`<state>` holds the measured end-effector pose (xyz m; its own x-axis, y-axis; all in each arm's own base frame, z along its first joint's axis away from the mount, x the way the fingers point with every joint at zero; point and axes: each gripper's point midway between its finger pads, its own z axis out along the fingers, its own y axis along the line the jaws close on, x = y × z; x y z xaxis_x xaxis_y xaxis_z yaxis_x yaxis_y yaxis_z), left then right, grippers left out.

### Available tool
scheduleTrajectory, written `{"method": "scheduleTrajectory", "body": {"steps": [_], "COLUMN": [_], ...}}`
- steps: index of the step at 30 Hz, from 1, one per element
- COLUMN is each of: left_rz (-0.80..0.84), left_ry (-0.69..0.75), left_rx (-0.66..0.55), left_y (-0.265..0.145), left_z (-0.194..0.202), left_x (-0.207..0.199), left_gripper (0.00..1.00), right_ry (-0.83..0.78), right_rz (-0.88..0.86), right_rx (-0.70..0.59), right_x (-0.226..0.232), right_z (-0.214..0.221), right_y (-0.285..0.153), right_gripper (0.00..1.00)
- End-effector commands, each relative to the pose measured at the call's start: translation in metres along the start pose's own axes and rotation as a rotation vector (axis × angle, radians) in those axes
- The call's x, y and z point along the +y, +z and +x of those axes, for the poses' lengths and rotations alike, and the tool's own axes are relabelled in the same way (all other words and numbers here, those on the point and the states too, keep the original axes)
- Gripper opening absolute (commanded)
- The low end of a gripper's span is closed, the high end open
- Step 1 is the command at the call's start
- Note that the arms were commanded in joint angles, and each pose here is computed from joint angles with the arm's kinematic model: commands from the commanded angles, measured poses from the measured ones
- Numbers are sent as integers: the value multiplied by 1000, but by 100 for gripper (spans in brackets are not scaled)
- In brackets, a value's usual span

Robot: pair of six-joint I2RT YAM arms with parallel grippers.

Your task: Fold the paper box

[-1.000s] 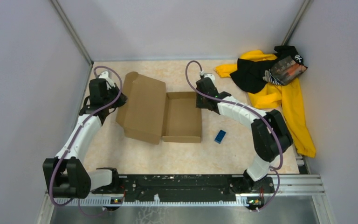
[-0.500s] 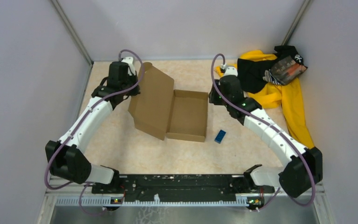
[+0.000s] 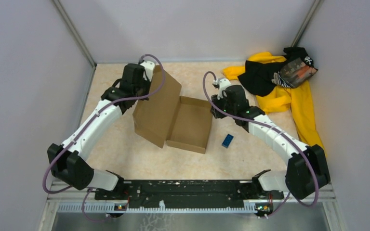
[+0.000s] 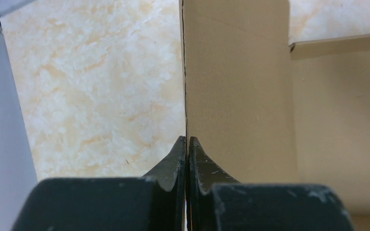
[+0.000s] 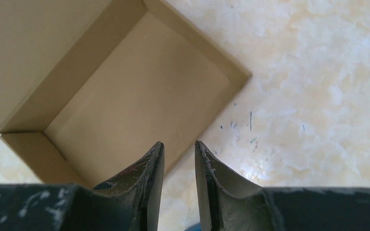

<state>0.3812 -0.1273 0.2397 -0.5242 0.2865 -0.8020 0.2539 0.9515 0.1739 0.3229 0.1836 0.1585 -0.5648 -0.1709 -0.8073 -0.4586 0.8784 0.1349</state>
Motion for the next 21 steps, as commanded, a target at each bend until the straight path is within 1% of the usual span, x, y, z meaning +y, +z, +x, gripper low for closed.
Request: {"method": "scheduleTrajectory", "body": {"steps": [1,4,7,16,20,21], "left_rz": [23,-1,-11,36,68,74], "left_ry": [208,298,337,437,478,495], "left_rx": [10,3,-11,-200,-285,-297], "left_y": [-2,0,2,-6,-10,-9], "left_z": [13,16,12,-44,-66,-70], "left_x": [-22,-29,-29,-47,-59,-62], "left_gripper": [6,7,7,7,8,8], "right_ry": [-168,-203,-222,-181,-121,-75], "right_rz": [-97,-94,-72,-13,21,36], "right_rx": [-118,-142,-146,-194,-198,-200], "right_x": [11,9,4,-4,-9,-10], "right_z": [-37,-40,-42,-42,-37,-37], "right_y": [14,20,22,11,6,5], "right_gripper": [30,30,30,31,31,31]}}
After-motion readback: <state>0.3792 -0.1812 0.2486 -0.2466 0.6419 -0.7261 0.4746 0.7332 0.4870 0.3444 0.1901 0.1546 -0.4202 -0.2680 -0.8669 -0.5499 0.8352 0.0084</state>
